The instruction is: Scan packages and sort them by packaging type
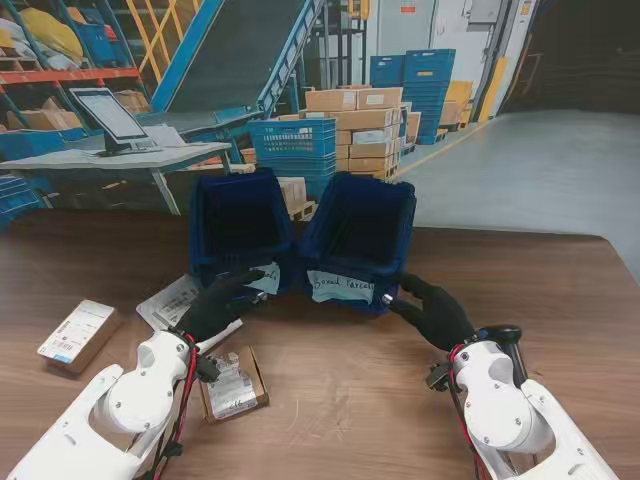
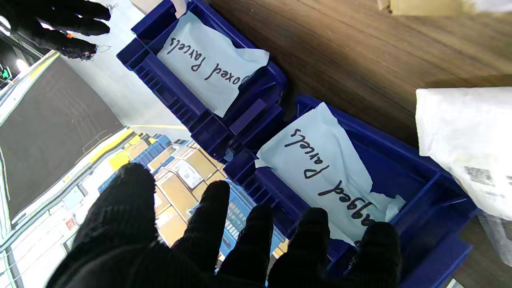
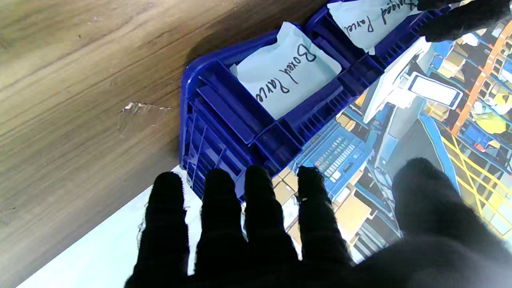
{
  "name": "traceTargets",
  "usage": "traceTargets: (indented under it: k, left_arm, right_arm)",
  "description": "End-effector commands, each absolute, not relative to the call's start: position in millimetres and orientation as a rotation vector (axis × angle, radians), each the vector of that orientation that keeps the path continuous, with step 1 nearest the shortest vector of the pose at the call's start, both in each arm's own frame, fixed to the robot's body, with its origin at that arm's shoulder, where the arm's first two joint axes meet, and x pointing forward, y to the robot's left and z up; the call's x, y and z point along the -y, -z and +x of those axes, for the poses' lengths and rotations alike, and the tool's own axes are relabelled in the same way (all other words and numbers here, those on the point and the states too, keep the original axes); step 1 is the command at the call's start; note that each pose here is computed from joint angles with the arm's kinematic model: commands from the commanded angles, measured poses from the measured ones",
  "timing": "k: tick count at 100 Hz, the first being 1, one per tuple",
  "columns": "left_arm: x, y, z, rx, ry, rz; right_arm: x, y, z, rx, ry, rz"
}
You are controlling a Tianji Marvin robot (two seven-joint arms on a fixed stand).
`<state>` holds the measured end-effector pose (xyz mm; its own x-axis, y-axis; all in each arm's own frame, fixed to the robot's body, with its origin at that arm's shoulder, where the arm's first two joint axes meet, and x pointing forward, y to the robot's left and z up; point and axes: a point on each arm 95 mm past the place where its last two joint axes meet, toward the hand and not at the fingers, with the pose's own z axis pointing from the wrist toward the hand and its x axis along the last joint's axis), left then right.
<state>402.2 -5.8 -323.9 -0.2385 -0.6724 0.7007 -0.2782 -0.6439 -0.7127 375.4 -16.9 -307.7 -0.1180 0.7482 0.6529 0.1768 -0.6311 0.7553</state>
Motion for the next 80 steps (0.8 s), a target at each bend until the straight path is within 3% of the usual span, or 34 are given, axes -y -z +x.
traceTargets:
  k: [1, 80]
  left_arm:
    - [10.4, 323.9, 401.8, -1.165, 1.97, -1.731]
    - [9.6, 324.4, 405.1, -1.153, 1.981, -1.739]
  right_arm:
    - [14.2, 310.3, 371.0, -1.037, -1.795, 1.75]
    - [17.4, 310.0, 367.4, -1.037, -1.779, 1.762]
